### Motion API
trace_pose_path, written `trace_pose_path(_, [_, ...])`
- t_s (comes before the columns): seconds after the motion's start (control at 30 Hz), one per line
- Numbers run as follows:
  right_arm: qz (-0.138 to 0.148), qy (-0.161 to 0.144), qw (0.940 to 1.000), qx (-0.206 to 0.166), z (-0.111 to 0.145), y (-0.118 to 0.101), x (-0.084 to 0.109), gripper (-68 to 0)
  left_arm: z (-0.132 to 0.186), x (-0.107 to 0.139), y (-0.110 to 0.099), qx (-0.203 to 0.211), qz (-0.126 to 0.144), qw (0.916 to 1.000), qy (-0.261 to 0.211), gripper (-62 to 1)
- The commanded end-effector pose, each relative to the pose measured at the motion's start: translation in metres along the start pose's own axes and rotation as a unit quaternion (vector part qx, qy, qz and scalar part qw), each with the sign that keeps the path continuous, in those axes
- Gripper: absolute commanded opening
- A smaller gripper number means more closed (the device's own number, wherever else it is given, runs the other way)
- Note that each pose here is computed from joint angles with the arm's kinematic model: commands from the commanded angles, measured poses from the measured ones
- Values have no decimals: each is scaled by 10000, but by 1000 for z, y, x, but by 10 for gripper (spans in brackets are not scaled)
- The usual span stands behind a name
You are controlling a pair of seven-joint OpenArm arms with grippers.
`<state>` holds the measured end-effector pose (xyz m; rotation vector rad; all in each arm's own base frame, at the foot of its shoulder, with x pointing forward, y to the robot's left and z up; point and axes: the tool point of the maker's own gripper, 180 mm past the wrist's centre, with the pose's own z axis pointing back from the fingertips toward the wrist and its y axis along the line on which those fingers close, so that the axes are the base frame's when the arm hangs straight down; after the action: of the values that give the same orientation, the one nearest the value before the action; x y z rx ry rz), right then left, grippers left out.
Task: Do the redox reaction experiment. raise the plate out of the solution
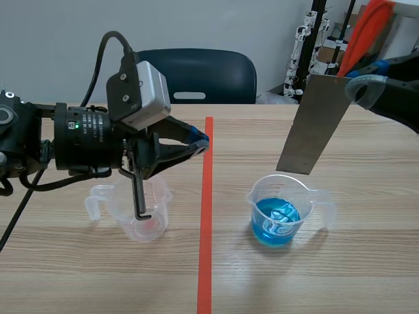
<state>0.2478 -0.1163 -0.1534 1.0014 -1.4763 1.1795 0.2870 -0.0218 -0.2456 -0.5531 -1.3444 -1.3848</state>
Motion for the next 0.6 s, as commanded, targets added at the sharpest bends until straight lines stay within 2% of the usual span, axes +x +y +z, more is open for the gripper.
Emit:
trace_pose_path(0.0, [-15,-48,9999,-114,2,-8,7,-669,-5,9,6,28,-41,9998,-167,-592])
trace_pose_path(0.27, [-239,119,9984,-502,3,-21,0,-669,-22,4,4,-197,61,9996,-170,-592])
trace_pose_path(0.57, [-399,109,9965,-732,4,-30,0,-669,-37,19,-3,-442,-19,9984,-352,-592])
